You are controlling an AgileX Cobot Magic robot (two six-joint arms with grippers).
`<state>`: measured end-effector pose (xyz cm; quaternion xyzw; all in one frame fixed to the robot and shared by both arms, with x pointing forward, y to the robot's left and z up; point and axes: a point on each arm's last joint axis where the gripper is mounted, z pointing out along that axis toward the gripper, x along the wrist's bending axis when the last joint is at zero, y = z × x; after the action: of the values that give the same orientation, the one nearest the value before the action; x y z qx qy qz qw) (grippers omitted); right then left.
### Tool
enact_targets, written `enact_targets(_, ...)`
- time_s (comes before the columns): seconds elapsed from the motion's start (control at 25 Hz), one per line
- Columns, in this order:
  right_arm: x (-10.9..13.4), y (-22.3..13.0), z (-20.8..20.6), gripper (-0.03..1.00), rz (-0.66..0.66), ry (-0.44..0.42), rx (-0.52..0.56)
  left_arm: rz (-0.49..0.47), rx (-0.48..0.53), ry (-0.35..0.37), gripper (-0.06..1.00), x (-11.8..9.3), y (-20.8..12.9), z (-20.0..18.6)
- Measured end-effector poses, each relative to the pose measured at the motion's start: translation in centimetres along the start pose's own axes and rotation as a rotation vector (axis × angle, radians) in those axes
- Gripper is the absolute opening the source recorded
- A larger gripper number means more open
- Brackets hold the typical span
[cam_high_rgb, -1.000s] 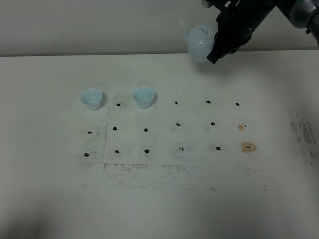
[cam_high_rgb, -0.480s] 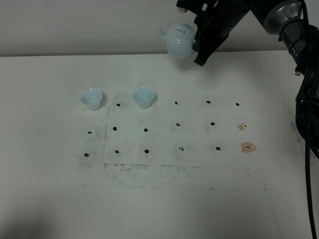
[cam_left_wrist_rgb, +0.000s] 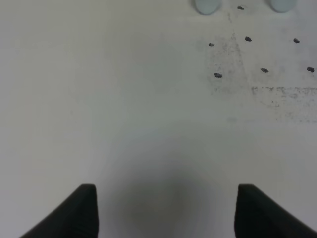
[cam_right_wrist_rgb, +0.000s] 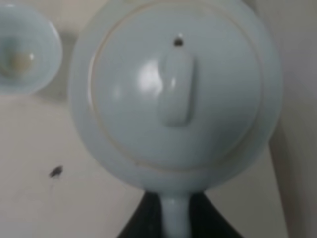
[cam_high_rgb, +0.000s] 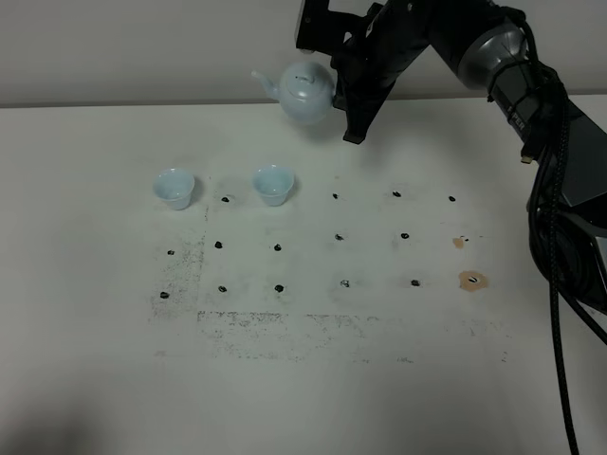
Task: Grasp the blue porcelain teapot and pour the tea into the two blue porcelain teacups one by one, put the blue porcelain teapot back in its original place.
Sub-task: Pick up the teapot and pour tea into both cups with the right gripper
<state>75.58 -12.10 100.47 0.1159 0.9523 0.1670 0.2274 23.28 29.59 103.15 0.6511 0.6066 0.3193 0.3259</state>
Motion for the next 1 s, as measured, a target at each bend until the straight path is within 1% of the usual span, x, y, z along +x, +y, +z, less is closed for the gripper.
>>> enact_targets(0.24, -0.1, 1.9, 0.2, 0.08, -0.094, -0.130, -0.048, 0.000, 0.000, 0.000, 0.60, 0.0, 0.0, 0.0)
enact_targets(0.4, 0.4, 3.4, 0.5, 0.08, -0.157, -0.176, -0.083, 0.000, 0.000, 0.000, 0.60, 0.0, 0.0, 0.0)
enact_targets(0.68, 1.8, 4.5, 3.0, 0.08, -0.273, -0.187, -0.095, 0.000, 0.000, 0.000, 0.60, 0.0, 0.0, 0.0)
enact_targets(1.0, 2.3, 4.5, 4.9, 0.08, -0.371, -0.223, -0.075, 0.000, 0.000, 0.000, 0.60, 0.0, 0.0, 0.0)
